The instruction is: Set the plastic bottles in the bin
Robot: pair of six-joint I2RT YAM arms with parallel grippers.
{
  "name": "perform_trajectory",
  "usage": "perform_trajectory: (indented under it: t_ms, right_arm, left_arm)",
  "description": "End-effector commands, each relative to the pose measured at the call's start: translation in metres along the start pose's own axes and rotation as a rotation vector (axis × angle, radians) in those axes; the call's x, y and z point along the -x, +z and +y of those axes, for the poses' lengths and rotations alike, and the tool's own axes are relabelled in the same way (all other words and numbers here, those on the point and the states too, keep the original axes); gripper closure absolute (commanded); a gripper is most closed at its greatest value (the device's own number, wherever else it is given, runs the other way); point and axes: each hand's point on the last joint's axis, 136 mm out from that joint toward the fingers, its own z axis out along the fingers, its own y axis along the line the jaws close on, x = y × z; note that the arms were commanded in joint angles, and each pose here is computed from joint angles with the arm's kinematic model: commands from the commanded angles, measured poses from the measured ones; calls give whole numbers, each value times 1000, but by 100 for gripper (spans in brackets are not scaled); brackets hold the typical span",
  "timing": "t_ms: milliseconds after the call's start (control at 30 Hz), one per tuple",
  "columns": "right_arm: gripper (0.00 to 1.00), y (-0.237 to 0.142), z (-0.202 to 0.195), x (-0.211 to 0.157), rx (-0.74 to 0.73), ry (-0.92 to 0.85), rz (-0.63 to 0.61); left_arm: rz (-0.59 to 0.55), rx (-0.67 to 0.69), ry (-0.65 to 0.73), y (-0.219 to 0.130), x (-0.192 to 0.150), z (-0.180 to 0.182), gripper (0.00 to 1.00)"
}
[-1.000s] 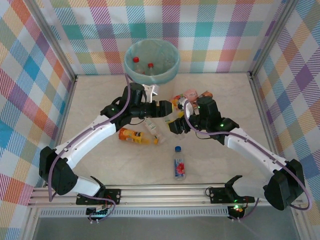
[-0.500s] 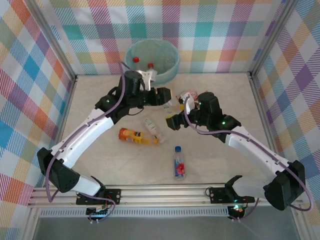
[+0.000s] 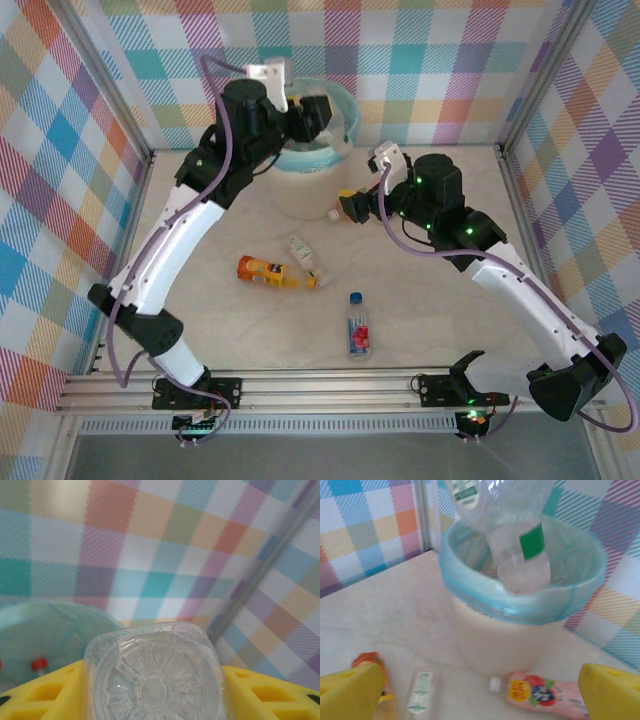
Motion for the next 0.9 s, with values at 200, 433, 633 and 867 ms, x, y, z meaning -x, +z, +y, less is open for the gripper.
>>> perform_trajectory:
  t_ms: [200, 433, 633, 867]
  right_arm:
    - [0, 22, -14, 22, -48, -172, -5]
    - [0, 28, -18, 10, -73, -235, 32]
    - [0, 29, -17, 4, -67, -248, 34]
    - [0, 37, -11, -3, -35, -239, 50]
  left_arm:
    - [57, 198, 154, 71, -20, 56, 50]
    - [165, 165, 157, 109, -70, 70, 50]
    - [316, 167, 172, 131, -129, 86, 47]
    - [441, 227, 164, 147, -180, 122, 46]
